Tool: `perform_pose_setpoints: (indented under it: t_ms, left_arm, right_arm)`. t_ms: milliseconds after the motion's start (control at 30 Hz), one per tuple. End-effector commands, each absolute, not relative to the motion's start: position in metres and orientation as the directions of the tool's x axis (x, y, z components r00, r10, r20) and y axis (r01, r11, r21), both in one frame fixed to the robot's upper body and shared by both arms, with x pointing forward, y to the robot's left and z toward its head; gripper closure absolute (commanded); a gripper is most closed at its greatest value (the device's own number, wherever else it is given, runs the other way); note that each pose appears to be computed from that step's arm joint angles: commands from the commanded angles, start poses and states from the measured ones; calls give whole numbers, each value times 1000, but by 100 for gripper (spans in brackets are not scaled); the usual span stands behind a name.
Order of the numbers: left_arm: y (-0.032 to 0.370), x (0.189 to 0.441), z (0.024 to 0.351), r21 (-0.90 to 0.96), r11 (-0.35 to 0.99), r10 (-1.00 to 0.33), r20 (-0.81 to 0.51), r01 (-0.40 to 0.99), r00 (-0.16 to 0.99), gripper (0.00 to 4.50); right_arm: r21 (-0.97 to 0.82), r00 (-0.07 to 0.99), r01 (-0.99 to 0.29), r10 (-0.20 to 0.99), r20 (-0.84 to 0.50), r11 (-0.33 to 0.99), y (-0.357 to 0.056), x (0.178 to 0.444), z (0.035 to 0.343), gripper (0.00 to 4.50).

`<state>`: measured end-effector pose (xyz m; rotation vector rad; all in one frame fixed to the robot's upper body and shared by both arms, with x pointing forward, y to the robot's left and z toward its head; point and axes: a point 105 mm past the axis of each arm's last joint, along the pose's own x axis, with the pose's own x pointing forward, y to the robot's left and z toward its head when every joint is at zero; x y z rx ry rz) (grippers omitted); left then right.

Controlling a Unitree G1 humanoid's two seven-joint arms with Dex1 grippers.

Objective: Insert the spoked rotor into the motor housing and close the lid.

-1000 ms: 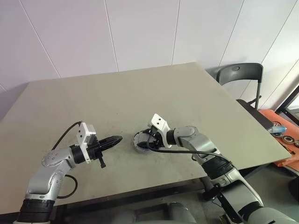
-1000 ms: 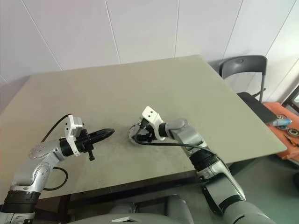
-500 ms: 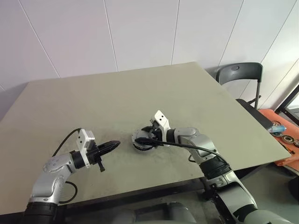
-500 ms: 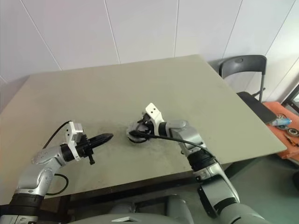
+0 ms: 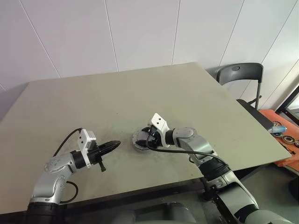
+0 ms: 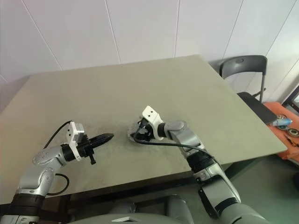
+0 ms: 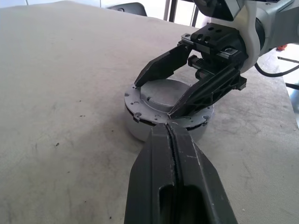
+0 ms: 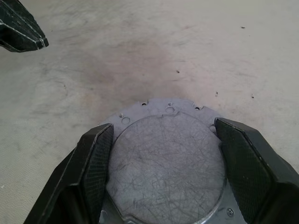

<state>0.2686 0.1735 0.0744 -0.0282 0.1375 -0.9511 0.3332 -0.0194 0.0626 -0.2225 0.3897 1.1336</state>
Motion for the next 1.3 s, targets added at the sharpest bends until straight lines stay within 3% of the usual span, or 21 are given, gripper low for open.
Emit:
perform_pose_setpoints:
  t_ms: [33, 500, 633, 733, 967, 1300]
  left_arm:
    - [169, 271, 81, -59, 576, -817, -88, 816, 570, 450]
    - [174, 272, 76, -57, 579, -814, -103, 813, 572, 450]
    - [174, 273, 74, -56, 577, -815, -106, 815, 570, 450]
    - [174, 273, 73, -55, 576, -816, -107, 816, 569, 450]
    - [175, 272, 69, -52, 578, -814, -114, 814, 570, 450]
    - [175, 273, 68, -48, 579, -812, -122, 814, 571, 450]
  right_arm:
    - [0, 375, -911, 832, -409, 411, -22, 335, 65, 138]
    - [15, 380, -898, 793, -477, 440, -29, 337, 53, 138]
    - [-4, 432, -871, 759, -487, 492, -34, 342, 50, 138]
    - [4, 415, -864, 716, -562, 504, -42, 340, 35, 138]
    - [61, 328, -891, 731, -599, 450, -41, 326, 26, 138]
    - [133, 352, -863, 768, -536, 488, -33, 325, 28, 138]
